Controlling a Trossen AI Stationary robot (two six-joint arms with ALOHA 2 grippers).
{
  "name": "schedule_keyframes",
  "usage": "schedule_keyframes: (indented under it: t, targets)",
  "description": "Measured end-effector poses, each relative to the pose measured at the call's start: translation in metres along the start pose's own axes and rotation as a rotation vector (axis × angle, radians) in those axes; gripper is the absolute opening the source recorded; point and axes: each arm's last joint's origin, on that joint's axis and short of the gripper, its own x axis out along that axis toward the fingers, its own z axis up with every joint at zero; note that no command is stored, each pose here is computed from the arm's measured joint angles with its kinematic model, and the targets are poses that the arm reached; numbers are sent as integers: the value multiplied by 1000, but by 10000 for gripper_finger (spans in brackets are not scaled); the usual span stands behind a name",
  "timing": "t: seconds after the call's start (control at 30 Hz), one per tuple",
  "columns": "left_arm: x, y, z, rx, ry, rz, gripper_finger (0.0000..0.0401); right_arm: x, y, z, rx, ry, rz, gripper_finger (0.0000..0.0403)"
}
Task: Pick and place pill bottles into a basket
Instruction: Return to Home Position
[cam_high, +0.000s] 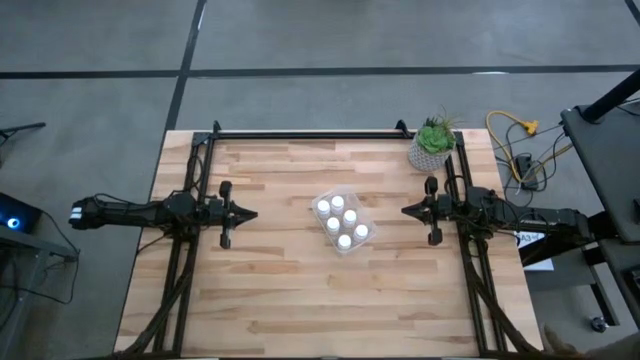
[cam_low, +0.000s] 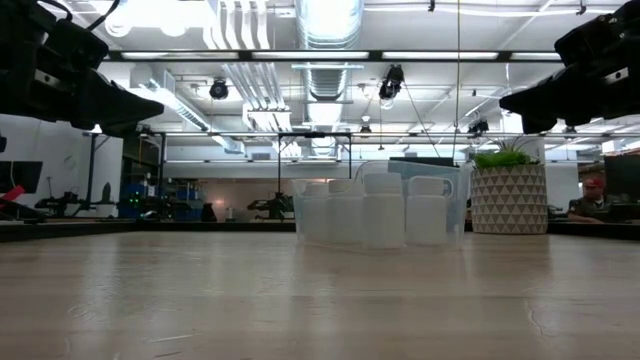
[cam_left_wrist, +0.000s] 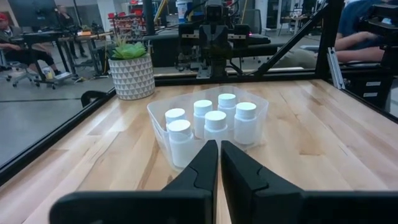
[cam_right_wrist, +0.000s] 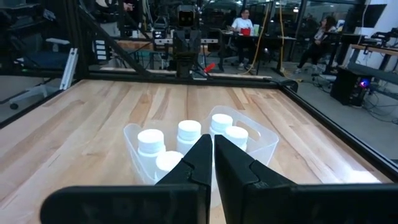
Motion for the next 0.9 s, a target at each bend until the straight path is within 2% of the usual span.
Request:
schedule_keyframes:
  t: [0.17,0.63,0.9]
  targets:
    - [0,0,0,22,0,0,1,0,0,0,6,1,-8,9]
    - [0,0,0,48,-1,0,1,0,0,-1,144,6,-11,8]
    - [0,0,0,49,-5,0,1,0,0,-1,131,6,-11,8]
